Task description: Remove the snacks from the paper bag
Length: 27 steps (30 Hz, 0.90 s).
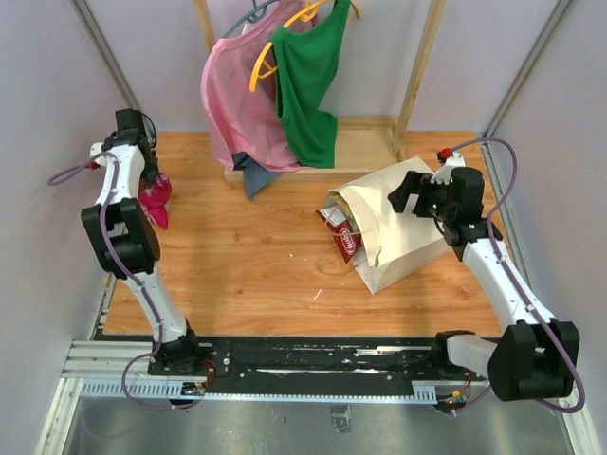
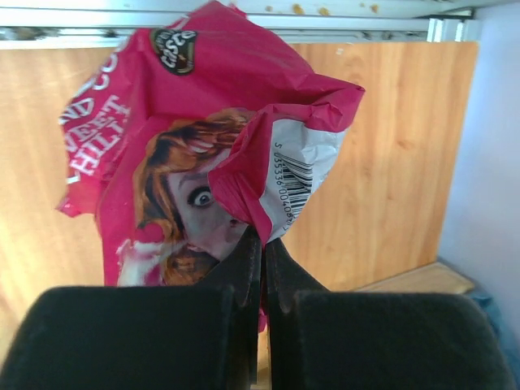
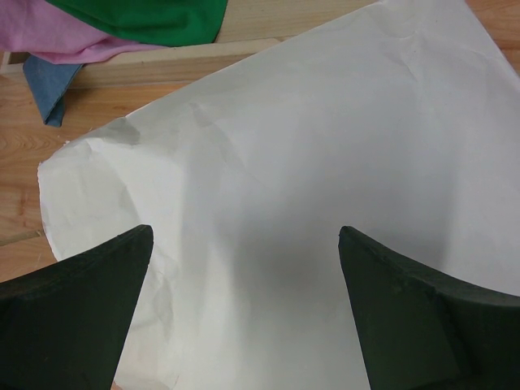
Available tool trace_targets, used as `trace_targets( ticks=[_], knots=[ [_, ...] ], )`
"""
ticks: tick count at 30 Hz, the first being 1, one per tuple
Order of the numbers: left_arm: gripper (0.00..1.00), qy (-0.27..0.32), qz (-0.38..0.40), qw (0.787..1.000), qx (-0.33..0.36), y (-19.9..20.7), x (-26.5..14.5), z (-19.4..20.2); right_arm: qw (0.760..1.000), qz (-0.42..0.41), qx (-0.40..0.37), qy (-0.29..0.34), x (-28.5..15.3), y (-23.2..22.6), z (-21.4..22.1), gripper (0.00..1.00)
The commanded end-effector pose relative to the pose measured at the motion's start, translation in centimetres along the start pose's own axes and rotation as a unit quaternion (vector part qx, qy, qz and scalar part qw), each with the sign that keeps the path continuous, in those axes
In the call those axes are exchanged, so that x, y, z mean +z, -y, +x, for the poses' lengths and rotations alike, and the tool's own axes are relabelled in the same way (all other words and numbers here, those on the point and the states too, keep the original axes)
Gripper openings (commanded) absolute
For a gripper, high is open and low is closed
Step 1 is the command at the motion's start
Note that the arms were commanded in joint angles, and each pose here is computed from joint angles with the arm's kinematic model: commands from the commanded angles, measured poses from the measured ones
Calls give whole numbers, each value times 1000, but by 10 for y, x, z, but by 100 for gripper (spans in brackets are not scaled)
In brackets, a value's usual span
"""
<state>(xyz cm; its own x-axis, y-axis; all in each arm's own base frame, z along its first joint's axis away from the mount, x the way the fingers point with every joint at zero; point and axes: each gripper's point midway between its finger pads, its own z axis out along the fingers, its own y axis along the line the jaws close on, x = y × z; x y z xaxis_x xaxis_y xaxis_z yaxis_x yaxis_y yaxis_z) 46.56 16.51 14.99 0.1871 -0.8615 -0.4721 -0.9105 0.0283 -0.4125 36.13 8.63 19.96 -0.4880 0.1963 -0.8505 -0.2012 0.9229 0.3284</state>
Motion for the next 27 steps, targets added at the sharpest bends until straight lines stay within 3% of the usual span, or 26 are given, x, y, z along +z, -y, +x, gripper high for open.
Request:
trace_targets(
  ticks=[1,7,10,12,14,15,22,27],
  knots=[
    [1,-37,24,998,-36,31,4,11,1000,-2,-11,12,-3,-3,-5,99],
    [1,-61,71,994,-61,72,5,28,1000,-3,-8,7,0,-3,-3,98],
    [13,-75,130,987,-62,111,-5,37,1000,-1,-10,7,-1,-2,-3,99],
    [33,-68,164,983,-42,138,-17,40,1000,-2,-10,7,-1,-3,-4,99],
    [85,-44,188,981,-19,161,-29,36,1000,-5,-11,8,-2,-4,-4,99],
    [98,-34,207,978,-6,174,-37,32,1000,-5,-11,7,-2,-4,-3,99],
    [100,-1,293,953,73,184,-70,17,1000,-8,-12,4,-1,-5,-3,99],
    [100,30,351,927,127,148,-90,17,1000,-15,-6,2,2,-7,-1,99]
  ],
)
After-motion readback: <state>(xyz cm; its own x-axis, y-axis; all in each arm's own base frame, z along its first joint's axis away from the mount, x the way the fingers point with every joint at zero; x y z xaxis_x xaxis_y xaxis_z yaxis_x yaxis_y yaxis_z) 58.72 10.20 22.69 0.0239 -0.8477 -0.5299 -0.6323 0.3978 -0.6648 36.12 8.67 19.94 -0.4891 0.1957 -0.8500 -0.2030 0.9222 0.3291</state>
